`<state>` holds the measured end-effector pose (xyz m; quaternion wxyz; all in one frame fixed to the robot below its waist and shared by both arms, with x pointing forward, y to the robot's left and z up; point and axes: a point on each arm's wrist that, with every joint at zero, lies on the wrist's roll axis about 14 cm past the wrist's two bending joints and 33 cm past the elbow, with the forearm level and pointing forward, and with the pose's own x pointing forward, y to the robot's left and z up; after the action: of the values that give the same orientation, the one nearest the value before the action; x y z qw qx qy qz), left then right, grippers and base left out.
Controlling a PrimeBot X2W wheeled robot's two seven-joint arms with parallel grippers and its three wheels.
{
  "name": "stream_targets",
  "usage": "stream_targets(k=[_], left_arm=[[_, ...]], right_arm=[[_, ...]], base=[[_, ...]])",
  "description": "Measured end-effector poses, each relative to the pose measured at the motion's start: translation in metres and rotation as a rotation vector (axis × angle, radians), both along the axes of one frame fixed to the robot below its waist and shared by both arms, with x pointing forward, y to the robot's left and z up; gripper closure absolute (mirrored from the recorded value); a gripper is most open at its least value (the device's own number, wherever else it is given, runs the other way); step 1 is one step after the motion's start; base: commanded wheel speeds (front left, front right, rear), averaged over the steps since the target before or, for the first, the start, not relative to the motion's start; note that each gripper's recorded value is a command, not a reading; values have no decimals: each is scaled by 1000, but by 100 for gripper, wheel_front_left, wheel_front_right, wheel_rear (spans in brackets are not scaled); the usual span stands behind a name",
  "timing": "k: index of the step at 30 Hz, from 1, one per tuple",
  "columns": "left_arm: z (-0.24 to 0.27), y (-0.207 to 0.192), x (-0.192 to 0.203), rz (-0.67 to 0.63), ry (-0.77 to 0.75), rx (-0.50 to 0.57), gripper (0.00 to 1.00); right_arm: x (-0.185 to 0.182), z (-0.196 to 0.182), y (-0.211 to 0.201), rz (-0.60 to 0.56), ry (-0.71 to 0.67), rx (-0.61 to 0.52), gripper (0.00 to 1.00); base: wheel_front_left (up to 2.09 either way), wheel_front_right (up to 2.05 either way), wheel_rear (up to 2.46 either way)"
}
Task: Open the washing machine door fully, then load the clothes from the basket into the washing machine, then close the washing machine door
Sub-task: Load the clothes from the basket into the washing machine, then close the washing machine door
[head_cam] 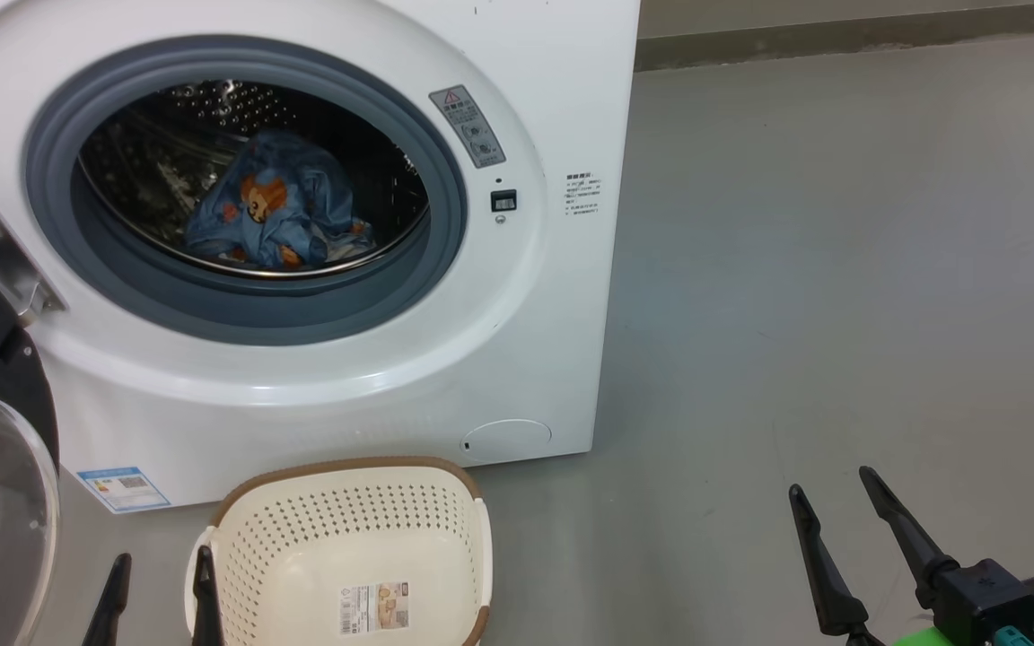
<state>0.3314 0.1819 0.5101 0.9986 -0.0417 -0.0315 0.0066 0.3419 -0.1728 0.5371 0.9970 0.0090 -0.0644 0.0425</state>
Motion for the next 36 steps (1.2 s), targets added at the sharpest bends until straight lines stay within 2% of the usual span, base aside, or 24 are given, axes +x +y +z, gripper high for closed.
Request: stream_targets(k=[22,36], left_arm=[[2,1,-1,1,-15,2,0],[3,-2,-2,-16,-22,7,0]], right_arm=[[0,3,2,6,-7,-2,0],[0,4,3,9,-8,-2,0]], base=[[-5,5,0],[-132,131,1]])
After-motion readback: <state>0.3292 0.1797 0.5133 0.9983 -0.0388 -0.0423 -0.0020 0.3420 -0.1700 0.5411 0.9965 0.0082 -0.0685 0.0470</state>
